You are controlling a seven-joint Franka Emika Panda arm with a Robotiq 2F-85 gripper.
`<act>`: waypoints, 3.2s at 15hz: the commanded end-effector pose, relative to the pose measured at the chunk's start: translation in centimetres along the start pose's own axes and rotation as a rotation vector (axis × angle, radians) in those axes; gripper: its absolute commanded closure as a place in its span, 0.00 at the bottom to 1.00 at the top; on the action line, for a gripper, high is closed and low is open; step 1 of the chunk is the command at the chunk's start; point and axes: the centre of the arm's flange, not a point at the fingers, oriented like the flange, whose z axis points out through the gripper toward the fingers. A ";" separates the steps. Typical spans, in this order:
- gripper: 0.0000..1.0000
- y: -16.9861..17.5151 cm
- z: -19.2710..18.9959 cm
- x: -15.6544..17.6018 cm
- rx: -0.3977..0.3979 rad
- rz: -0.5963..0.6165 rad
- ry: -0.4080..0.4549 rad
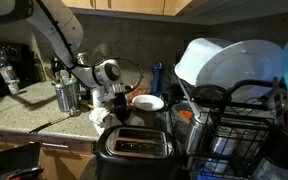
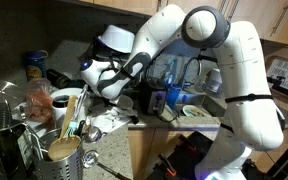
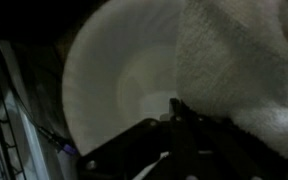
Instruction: Wipe the white bowl with the white towel and then put the bowl in the bigger white bowl
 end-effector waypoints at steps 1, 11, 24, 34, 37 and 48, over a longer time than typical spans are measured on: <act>0.97 2.7 2.6 -1.8 0.023 0.023 -0.032; 0.96 -0.4 1.3 2.8 0.056 0.046 0.058; 0.97 -2.0 -0.3 4.0 0.222 0.082 0.010; 0.97 -1.0 -2.3 4.9 0.324 0.006 0.115; 0.97 -0.7 -3.5 5.3 0.352 -0.040 0.116; 0.97 0.3 -6.7 5.0 0.370 -0.131 0.036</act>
